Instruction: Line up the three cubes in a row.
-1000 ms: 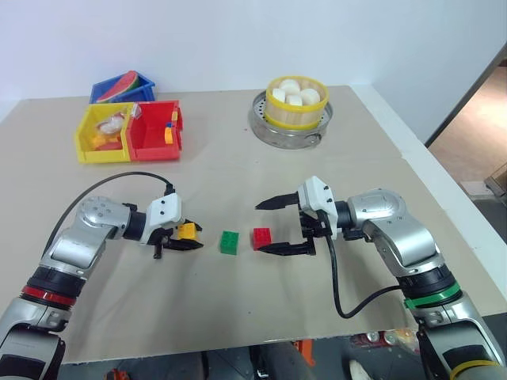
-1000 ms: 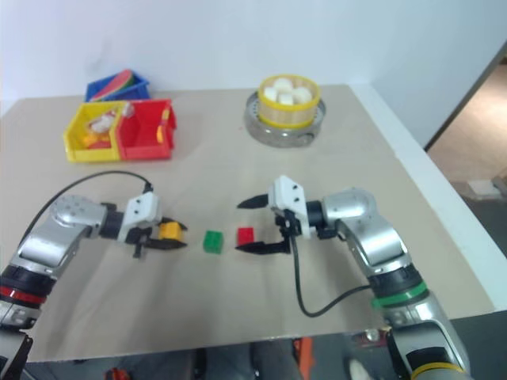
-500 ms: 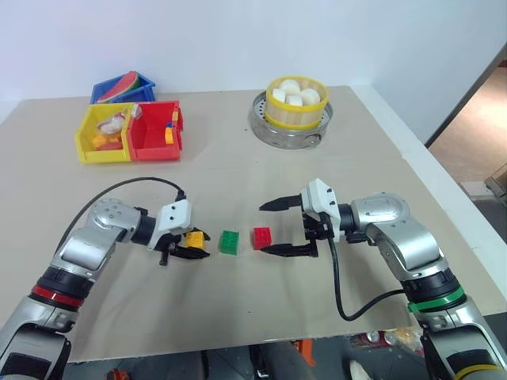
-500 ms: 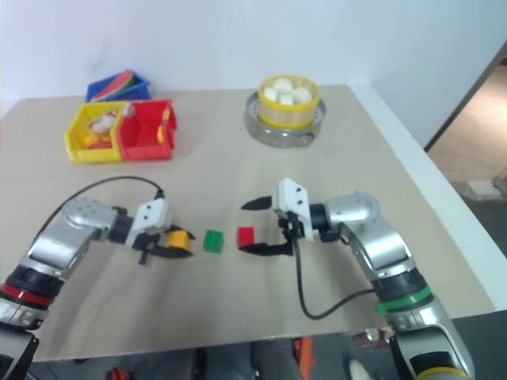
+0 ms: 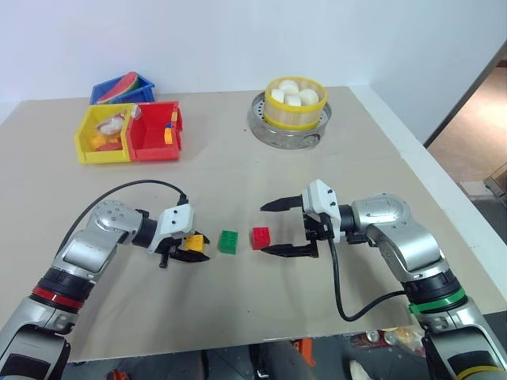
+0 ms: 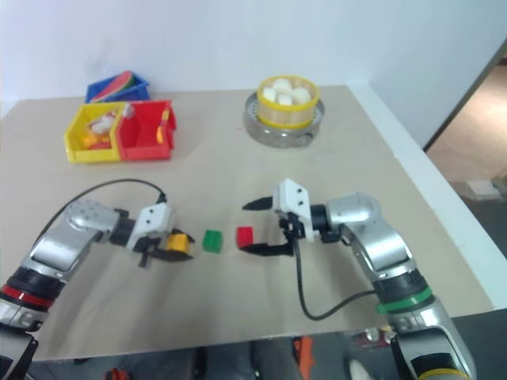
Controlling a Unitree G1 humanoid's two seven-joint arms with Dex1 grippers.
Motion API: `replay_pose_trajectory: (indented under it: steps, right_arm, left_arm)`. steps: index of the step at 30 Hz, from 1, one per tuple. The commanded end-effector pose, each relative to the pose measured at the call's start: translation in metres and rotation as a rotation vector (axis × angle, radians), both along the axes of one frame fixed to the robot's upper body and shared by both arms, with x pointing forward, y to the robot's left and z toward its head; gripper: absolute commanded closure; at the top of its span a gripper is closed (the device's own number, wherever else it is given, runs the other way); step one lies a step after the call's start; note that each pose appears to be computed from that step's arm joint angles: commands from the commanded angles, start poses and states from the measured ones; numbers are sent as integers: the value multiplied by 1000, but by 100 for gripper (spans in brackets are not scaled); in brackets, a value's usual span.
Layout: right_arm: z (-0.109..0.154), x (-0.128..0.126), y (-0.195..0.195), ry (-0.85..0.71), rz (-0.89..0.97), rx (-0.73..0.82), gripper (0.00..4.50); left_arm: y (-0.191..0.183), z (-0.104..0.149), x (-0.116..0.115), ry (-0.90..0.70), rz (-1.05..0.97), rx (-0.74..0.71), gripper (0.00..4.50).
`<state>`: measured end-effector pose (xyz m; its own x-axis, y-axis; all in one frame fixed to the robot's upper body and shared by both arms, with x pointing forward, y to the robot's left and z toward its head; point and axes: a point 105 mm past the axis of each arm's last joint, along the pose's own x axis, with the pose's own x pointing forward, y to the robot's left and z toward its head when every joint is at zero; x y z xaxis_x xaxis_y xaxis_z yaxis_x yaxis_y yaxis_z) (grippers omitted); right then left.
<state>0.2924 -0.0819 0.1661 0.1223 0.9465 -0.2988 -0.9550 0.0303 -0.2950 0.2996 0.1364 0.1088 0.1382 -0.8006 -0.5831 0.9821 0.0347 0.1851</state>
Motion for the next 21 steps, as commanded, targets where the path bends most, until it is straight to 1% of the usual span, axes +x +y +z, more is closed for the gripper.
replay_pose_trajectory:
  steps: [1, 9, 11, 13, 15, 17, 18, 21]
  right_arm:
    - [12, -4, -1, -59, 10, 15, 0]
    - [11, -5, -2, -58, 10, 11, 0]
    - [11, -5, -2, -58, 10, 11, 0]
    - [11, -6, -2, -57, 10, 11, 0]
    - [11, -6, -2, -57, 10, 10, 0]
    - [11, -6, -3, -57, 9, 9, 0]
    - [11, -6, -3, -58, 9, 8, 0]
    - [11, -6, -3, -59, 7, 6, 0]
  left_arm:
    - [13, -8, 0, 1, 27, 63, 311]
    - [17, -15, 5, 13, 63, 83, 311]
    - [15, -13, 7, 5, 71, 71, 207]
    - [12, -11, 9, -12, 70, 66, 160]
    - [10, -8, 11, -33, 74, 57, 82]
    - [9, -5, 11, -46, 72, 59, 18]
    - [9, -3, 11, -50, 73, 60, 7]
    - [10, 2, 9, -56, 71, 61, 7]
